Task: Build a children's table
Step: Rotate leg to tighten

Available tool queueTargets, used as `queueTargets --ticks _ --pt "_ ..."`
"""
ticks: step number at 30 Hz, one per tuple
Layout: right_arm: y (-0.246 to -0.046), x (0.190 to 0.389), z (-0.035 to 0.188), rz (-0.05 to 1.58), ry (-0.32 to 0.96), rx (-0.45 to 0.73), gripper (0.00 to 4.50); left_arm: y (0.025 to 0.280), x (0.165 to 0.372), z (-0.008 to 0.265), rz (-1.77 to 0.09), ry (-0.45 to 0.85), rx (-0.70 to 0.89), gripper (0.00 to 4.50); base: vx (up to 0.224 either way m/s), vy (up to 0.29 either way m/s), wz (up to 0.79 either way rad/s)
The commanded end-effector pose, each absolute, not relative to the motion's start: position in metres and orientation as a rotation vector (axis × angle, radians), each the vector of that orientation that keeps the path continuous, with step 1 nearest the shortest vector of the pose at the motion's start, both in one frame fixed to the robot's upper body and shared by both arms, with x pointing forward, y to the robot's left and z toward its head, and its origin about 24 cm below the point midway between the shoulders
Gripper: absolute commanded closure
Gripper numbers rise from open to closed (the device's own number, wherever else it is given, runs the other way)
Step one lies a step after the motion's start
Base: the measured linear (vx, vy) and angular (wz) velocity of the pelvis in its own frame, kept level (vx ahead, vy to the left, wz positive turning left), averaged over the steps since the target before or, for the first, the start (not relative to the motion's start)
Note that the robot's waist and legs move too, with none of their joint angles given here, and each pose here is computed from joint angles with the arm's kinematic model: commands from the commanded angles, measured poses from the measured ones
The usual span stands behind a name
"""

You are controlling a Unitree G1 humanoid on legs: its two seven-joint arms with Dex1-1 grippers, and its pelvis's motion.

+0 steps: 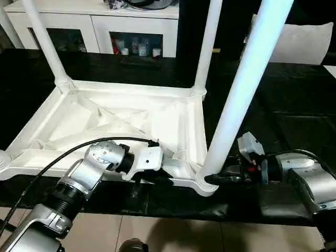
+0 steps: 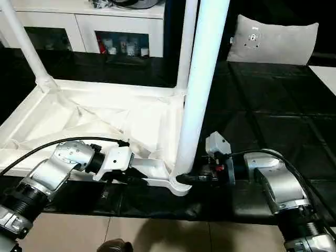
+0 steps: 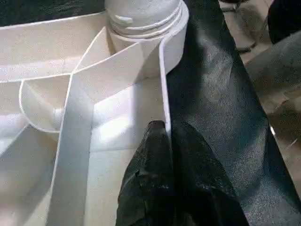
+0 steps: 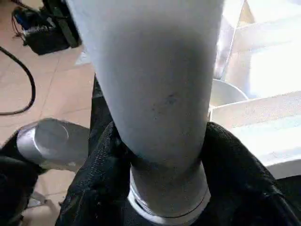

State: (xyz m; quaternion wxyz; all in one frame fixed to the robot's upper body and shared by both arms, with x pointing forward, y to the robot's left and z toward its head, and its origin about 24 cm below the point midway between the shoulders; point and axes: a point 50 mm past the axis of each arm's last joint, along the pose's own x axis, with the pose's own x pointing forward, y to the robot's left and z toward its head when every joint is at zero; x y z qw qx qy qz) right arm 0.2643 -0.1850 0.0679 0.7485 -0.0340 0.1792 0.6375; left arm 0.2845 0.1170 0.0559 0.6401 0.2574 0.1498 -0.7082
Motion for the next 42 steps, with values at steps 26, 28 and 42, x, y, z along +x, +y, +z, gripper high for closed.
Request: queueTargets --ticks 26,28,42 --pt "-0.142 0.309 0.06 0.603 0.277 0.154 1.43 0.046 0.307 0.061 -1.079 0.337 0.332 4.5 0.0 0.0 0.0" --pt "-0.146 0.309 0.061 0.612 0.271 0.144 1.33 0.049 0.307 0.061 -1.085 0.326 0.349 4.5 0.0 0.0 0.0" --pt "-0.194 0.292 0.076 0.98 0.204 -0.165 0.52 0.098 0.295 0.053 -1.393 0.318 0.534 4.5 0.0 0.0 0.0"
